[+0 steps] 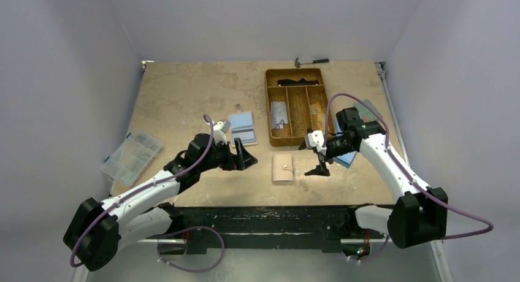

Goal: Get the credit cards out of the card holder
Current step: Open the card holder at the center of the board.

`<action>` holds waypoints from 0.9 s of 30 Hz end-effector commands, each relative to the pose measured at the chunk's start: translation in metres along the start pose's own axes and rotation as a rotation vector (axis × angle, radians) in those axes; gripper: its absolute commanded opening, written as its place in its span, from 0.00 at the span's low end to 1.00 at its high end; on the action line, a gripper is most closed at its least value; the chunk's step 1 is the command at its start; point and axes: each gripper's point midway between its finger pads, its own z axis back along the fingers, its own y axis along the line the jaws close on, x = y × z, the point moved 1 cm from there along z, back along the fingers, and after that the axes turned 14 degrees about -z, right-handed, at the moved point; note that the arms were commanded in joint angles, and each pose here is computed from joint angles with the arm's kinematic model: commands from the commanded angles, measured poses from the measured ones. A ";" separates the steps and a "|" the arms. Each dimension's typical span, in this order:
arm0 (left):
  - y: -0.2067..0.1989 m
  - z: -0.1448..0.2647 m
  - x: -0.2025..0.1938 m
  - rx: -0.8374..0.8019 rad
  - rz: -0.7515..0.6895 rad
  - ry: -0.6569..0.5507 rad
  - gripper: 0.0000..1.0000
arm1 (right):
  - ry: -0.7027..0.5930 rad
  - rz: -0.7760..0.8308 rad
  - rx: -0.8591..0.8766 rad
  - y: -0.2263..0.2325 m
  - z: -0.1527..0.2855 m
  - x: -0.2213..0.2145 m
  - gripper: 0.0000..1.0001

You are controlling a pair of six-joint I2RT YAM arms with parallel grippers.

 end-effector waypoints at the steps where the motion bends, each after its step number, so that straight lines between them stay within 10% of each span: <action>1: -0.004 -0.004 0.001 -0.027 0.017 -0.021 0.90 | -0.067 0.132 0.065 0.009 -0.005 0.017 0.97; 27: 0.001 -0.029 -0.038 -0.115 0.112 0.012 0.91 | 0.289 0.166 0.144 0.015 -0.090 -0.042 0.88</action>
